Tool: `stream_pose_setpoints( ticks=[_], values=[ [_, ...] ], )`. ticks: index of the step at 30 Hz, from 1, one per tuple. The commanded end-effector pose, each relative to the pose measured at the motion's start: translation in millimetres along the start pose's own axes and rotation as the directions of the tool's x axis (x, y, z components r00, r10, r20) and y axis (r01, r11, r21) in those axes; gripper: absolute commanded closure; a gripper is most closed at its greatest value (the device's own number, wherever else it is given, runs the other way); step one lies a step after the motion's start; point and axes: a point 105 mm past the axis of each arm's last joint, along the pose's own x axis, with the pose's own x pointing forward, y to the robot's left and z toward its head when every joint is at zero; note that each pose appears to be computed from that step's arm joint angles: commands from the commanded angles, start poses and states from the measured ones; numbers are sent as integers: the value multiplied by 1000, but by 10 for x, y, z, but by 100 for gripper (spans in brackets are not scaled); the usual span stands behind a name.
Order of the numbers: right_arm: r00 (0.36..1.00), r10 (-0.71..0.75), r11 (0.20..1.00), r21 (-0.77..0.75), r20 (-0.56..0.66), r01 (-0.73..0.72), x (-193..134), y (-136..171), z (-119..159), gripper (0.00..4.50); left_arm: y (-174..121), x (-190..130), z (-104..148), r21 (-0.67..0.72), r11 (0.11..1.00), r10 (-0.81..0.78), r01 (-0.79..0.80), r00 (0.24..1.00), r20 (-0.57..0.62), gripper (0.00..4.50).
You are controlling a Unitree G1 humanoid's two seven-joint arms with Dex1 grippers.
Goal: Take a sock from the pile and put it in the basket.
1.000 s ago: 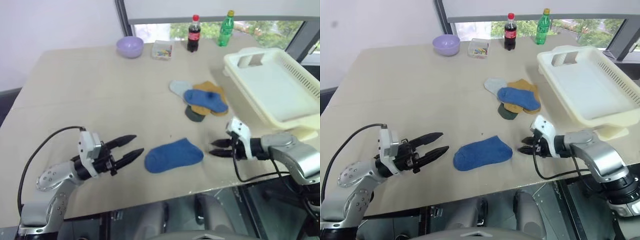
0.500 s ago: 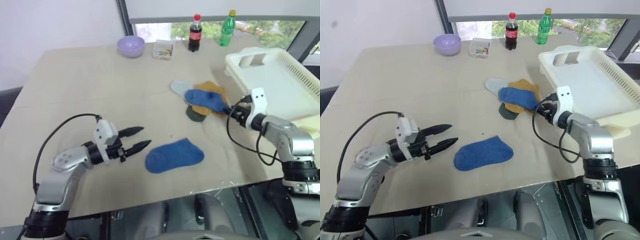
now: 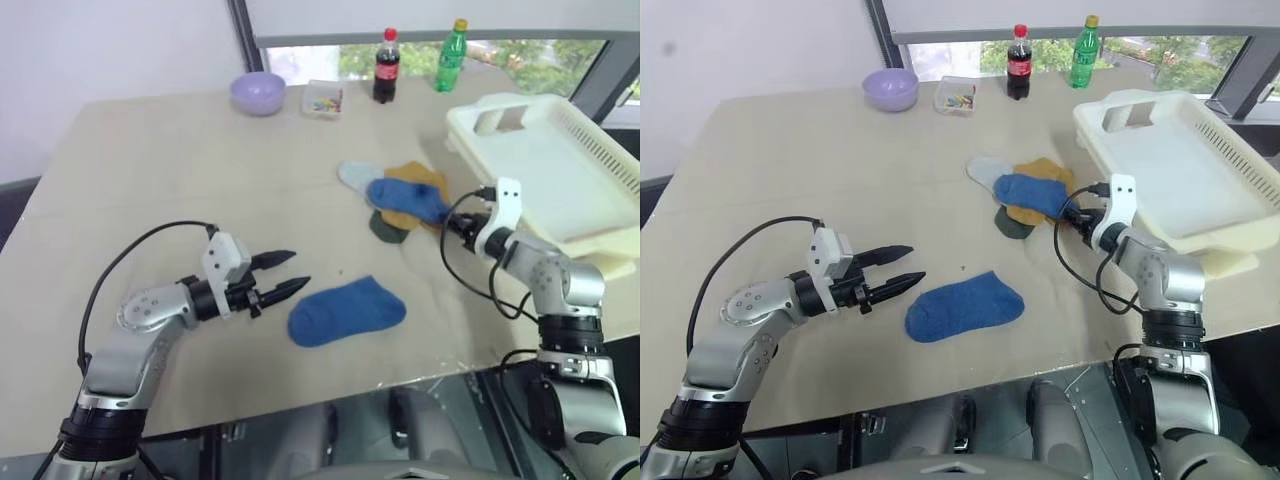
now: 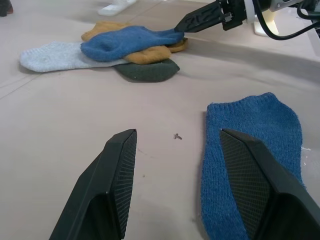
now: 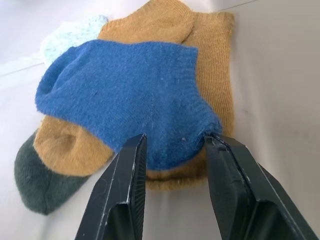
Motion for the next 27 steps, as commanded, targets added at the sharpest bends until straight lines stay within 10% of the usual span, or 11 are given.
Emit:
stream_pose_setpoints(
  ticks=[1, 5, 10, 19, 27],
  values=[
    [998, 9, 1000, 12, 63, -9, -2, 6, 169, 264, -3, 7, 64, 22, 1000, -5, 5, 1000, 17, 168],
    [998, 8, 1000, 11, 65, -9, 13, -1, 170, 264, -6, -3, 52, 19, 1000, -2, 1, 1000, 16, 168],
    [996, 3, 1000, -23, 84, -1, 13, -6, 197, 442, -6, -10, 46, 16, 1000, 2, -2, 1000, 16, 168],
    [992, 60, 995, -80, 111, -52, -8, 142, 271, 442, -9, -21, 26, 10, 1000, -1, 1, 1000, 11, 168],
    [955, 294, 952, -97, 34, -289, -32, 888, 147, 442, -17, -22, -8, 5, 1000, -9, 9, 1000, 2, 168]
  ],
)
